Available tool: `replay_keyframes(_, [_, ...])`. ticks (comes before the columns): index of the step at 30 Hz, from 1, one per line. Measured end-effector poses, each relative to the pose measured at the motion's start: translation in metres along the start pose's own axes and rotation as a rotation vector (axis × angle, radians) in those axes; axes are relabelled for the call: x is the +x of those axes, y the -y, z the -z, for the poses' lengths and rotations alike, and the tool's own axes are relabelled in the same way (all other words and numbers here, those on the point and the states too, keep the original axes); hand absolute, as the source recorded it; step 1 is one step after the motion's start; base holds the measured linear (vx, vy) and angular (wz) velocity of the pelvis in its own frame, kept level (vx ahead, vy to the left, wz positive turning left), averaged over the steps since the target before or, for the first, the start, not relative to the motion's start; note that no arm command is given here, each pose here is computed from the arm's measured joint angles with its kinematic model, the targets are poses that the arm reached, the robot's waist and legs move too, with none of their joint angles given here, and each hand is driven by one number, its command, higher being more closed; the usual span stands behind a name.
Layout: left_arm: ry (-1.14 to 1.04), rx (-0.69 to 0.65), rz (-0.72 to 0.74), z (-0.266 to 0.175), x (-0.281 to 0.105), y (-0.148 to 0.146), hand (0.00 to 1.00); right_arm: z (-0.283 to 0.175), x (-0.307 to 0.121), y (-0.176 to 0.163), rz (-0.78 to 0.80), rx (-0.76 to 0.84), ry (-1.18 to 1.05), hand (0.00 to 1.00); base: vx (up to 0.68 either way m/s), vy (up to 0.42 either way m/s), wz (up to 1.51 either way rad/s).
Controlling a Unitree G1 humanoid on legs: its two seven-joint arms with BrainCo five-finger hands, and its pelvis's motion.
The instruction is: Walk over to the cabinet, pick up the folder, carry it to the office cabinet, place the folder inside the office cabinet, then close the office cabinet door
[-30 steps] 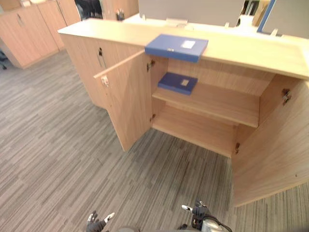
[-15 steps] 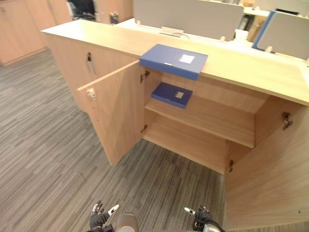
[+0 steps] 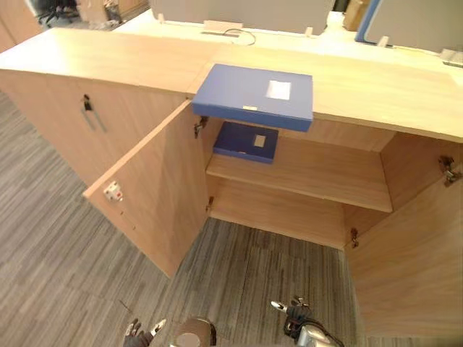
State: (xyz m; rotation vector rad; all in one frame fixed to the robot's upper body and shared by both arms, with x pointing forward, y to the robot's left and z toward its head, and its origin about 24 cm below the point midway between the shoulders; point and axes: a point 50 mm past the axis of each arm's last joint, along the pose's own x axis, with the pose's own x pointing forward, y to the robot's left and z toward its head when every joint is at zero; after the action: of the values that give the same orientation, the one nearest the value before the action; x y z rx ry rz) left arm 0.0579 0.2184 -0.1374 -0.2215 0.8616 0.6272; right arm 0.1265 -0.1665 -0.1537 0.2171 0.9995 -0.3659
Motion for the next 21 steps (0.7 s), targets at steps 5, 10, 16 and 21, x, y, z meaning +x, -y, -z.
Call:
replay_keyframes(5, [-0.057, 0.005, -0.013, 0.014, -0.002, -0.003, 0.00, 0.017, -0.003, 0.020, 0.047, -0.006, -0.057, 0.00, 0.07, 0.102, -0.19])
replay_keyframes(10, [-0.095, 0.015, -0.038, 0.020, 0.001, -0.005, 0.00, 0.008, 0.000, 0.013, 0.025, -0.036, -0.030, 0.00, 0.03, -0.076, -0.18])
replay_keyframes(16, [-0.077, -0.006, -0.027, 0.015, 0.004, 0.004, 0.00, 0.002, 0.001, 0.016, 0.021, -0.063, 0.001, 0.00, 0.12, -0.229, 0.36])
replay_keyframes(21, [-0.057, 0.011, 0.007, 0.008, 0.005, 0.011, 0.00, 0.005, 0.000, 0.011, 0.008, -0.043, -0.008, 0.00, 0.23, -0.182, 0.36])
